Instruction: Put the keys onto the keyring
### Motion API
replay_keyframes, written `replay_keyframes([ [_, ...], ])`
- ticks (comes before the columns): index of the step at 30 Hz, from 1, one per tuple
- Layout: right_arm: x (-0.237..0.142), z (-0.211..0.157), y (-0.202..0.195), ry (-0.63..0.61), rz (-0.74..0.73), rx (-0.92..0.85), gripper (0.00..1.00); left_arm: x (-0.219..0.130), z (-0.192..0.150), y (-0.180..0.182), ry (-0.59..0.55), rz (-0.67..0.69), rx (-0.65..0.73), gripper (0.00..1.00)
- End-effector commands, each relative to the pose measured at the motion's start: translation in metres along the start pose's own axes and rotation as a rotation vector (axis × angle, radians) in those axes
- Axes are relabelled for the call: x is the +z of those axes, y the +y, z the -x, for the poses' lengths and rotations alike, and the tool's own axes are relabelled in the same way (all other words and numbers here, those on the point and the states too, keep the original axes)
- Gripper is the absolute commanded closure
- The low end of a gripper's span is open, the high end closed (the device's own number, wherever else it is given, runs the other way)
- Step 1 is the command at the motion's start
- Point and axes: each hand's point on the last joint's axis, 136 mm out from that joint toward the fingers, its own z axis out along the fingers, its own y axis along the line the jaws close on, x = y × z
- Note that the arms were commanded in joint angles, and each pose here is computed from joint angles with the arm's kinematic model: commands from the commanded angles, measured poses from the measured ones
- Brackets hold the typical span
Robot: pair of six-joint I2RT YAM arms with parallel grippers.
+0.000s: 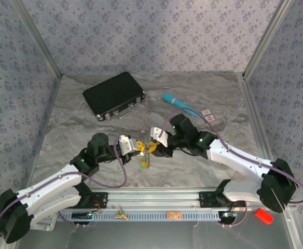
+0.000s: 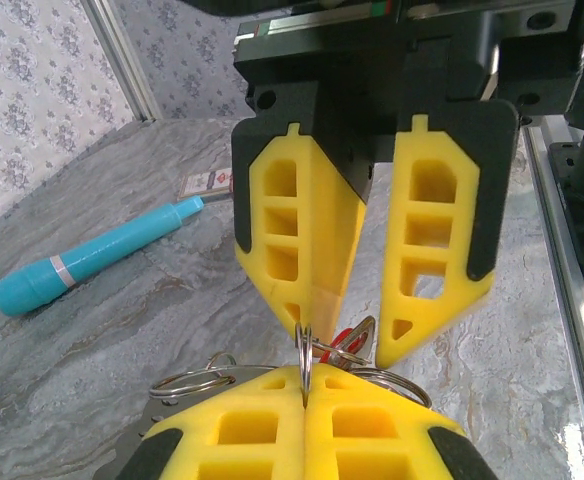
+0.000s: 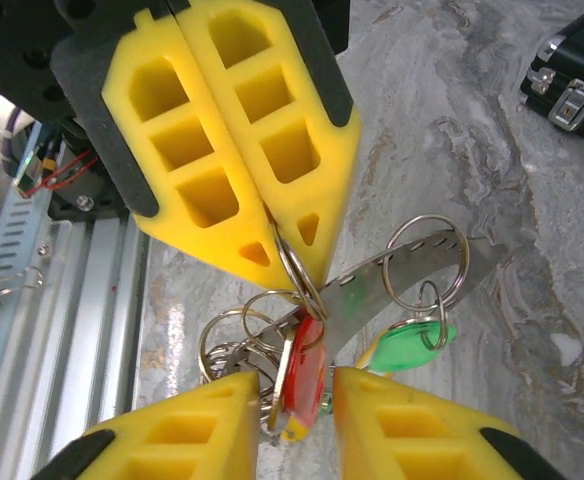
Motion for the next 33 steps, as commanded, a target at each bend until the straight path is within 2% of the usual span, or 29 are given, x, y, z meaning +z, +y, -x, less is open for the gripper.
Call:
replay_keyframes([
  [1, -0.001, 0.010, -0.007, -0.014, -0.033, -0.013, 0.83, -0.004, 0.021, 0.000, -0.086, 0.002, 0.035, 1.00],
  [4, -0.005, 0.010, -0.011, -0.003, -0.052, -0.019, 0.91, -0.004, 0.021, -0.001, -0.087, -0.001, 0.038, 1.00],
  [10, -0.011, 0.007, -0.016, 0.068, -0.067, -0.056, 1.00, -0.005, 0.024, -0.002, -0.103, -0.008, 0.048, 1.00],
  [15, 0.000, -0.008, -0.014, 0.162, -0.043, -0.082, 1.00, -0.005, 0.028, -0.004, -0.125, -0.016, 0.058, 1.00],
  [20, 0.010, -0.010, -0.007, 0.192, -0.005, -0.091, 1.00, -0.007, 0.031, -0.005, -0.144, -0.016, 0.069, 1.00],
  [25, 0.004, -0.003, -0.012, 0.156, -0.031, -0.090, 1.00, -0.008, 0.027, -0.005, -0.124, -0.011, 0.067, 1.00],
  [33, -0.020, 0.015, -0.027, 0.061, -0.166, -0.108, 1.00, -0.004, 0.014, -0.001, -0.057, 0.004, 0.056, 1.00],
])
